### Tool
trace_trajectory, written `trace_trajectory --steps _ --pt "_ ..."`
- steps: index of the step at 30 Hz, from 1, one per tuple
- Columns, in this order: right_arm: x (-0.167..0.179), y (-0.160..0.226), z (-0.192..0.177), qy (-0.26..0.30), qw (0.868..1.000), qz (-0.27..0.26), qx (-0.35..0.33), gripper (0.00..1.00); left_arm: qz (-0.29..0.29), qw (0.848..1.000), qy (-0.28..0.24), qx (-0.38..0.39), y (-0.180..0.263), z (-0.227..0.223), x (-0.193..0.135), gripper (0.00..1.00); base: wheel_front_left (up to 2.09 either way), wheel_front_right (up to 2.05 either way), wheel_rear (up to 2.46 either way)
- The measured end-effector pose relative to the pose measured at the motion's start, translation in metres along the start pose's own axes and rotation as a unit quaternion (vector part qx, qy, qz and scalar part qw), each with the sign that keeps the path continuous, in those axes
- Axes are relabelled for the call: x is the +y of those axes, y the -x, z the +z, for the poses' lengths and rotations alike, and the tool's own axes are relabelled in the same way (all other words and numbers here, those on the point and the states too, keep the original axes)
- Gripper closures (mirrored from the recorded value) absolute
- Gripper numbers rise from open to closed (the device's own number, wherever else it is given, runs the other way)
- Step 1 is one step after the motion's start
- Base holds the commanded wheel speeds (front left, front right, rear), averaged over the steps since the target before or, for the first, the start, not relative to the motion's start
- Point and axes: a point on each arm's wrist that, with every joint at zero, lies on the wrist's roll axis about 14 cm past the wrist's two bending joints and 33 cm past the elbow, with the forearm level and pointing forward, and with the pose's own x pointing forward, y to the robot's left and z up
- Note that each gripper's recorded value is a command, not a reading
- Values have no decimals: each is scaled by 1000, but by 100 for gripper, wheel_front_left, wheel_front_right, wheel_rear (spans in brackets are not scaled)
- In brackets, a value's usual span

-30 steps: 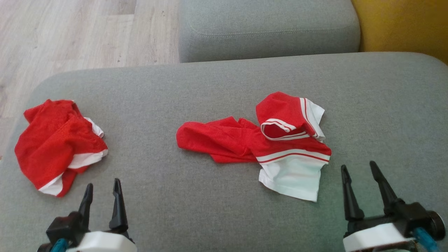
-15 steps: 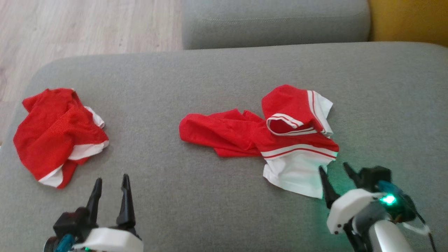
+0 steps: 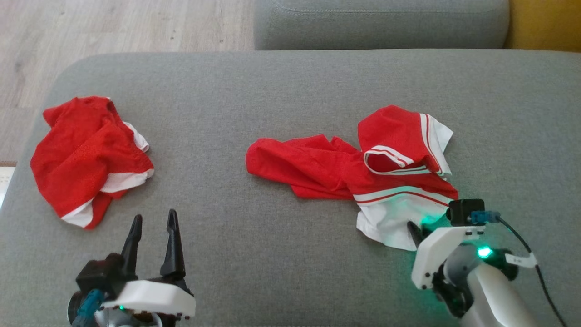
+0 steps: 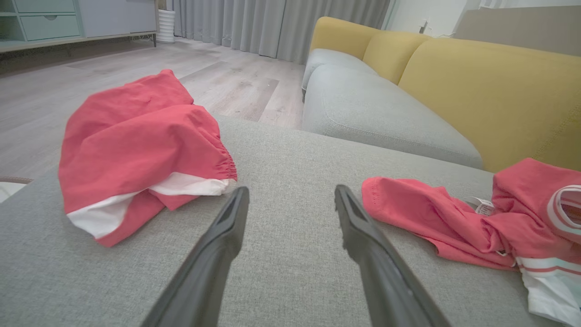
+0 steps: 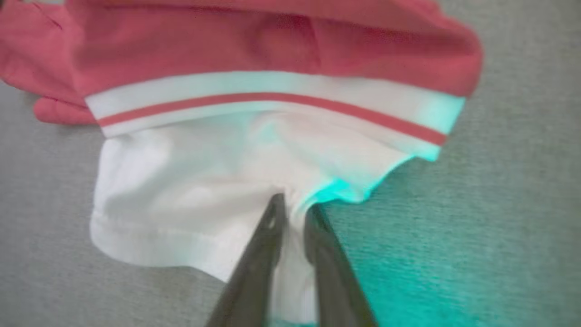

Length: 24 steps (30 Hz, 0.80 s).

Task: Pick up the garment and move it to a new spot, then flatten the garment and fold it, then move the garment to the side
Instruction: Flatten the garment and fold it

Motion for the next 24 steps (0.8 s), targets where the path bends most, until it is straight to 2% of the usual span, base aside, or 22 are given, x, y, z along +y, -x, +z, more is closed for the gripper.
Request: trace_trajectory --steps 3,7,11,13,19,24 --pt "17 1 10 -33 999 32 -23 100 1 1000 3 -3 0 2 -1 0 0 0 0" --pt "51 15 65 -32 990 88 -109 100 -2 1000 6 -11 -1 7 -4 0 0 0 0" --pt "89 50 144 8 967 145 -208 100 -10 1000 17 -17 -1 11 -10 0 0 0 0" --pt "105 70 171 24 955 169 -243 100 -9 1000 19 -20 0 13 -11 0 0 0 0" --pt "149 116 220 64 927 239 -282 100 -5 999 31 -23 2 15 -11 0 0 0 0" --pt "176 151 283 106 899 272 -326 100 3 999 45 -28 7 18 -9 0 0 0 0"
